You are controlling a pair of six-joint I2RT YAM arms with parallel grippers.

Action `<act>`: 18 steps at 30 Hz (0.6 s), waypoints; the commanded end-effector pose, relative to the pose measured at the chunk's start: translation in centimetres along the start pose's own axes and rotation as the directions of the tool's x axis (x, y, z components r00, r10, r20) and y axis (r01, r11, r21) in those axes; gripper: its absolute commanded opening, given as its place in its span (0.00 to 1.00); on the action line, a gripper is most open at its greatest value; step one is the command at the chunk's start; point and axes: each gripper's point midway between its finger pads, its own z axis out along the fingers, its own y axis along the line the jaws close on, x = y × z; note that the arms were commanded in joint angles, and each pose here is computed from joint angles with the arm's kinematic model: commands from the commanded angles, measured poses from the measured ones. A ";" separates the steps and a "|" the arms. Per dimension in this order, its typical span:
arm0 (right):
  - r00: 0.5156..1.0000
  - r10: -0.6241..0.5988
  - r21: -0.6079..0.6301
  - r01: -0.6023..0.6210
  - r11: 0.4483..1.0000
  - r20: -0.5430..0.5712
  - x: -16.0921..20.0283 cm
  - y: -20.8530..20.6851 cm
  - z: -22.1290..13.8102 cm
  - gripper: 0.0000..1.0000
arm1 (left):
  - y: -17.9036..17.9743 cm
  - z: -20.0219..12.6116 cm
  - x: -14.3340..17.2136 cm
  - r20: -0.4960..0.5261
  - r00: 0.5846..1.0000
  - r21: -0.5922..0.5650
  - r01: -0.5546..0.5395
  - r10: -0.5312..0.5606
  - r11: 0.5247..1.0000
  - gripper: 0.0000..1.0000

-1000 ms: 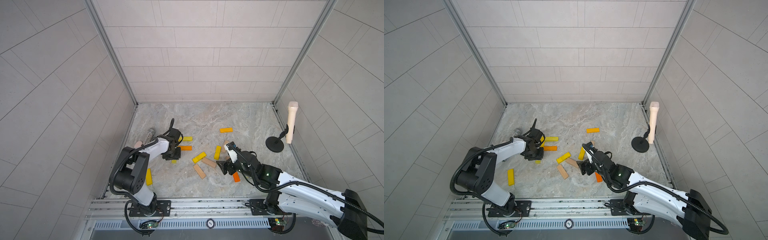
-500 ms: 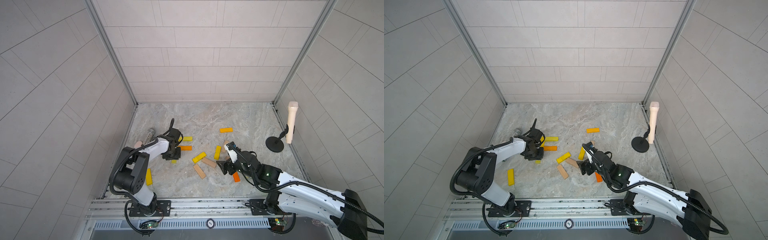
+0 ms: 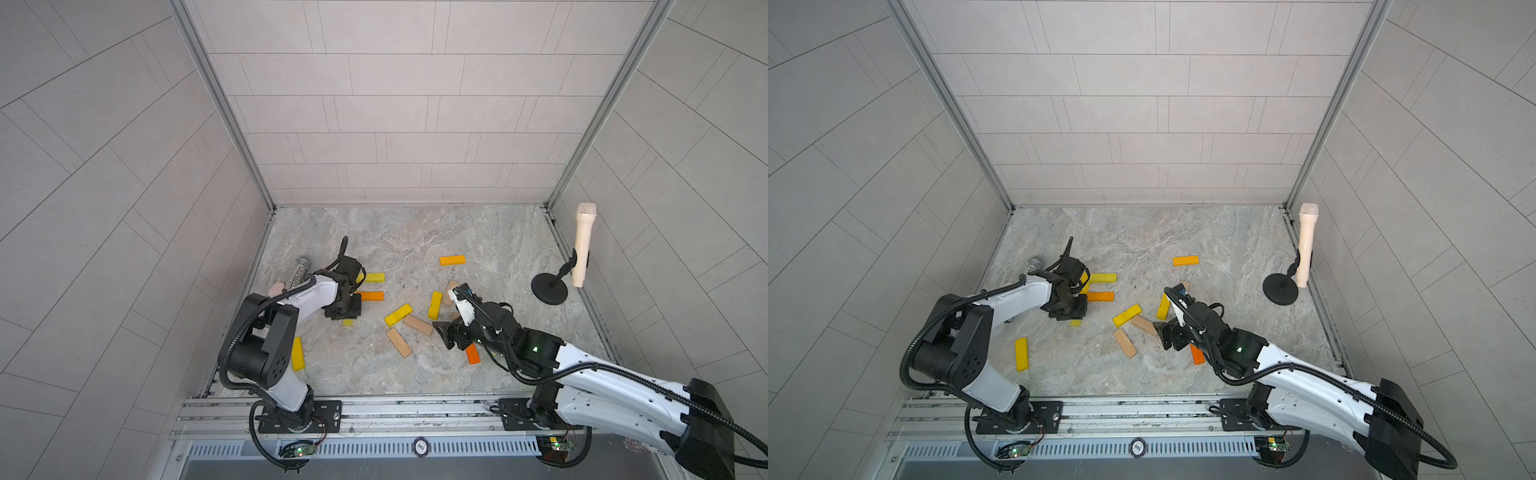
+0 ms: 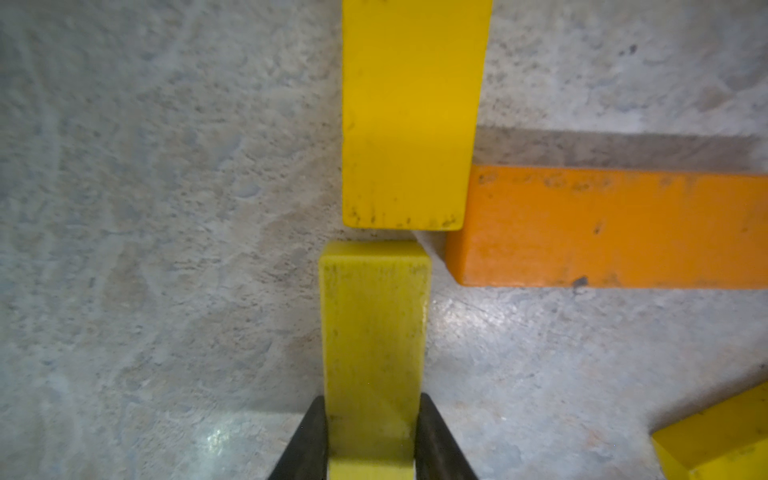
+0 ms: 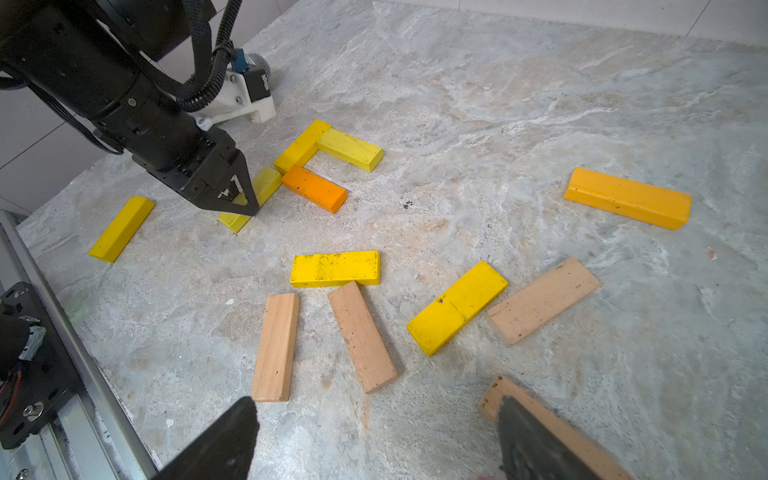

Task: Assemble the number 8 with building blocks
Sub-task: Assemble the building block at the center of the board.

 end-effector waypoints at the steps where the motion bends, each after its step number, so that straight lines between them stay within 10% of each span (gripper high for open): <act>1: 1.000 0.006 0.006 -0.007 1.000 0.016 -0.1 -0.3 -0.2 0.91 | 0.1 -0.6 -0.9 0.025 1.000 -0.002 0.003 -0.003 1.000 0.33; 18: 1.000 0.012 0.011 -0.012 1.000 0.010 0.2 -0.5 0.0 0.91 | -0.3 -0.2 -1.1 0.016 1.000 0.012 -0.014 0.013 1.000 0.33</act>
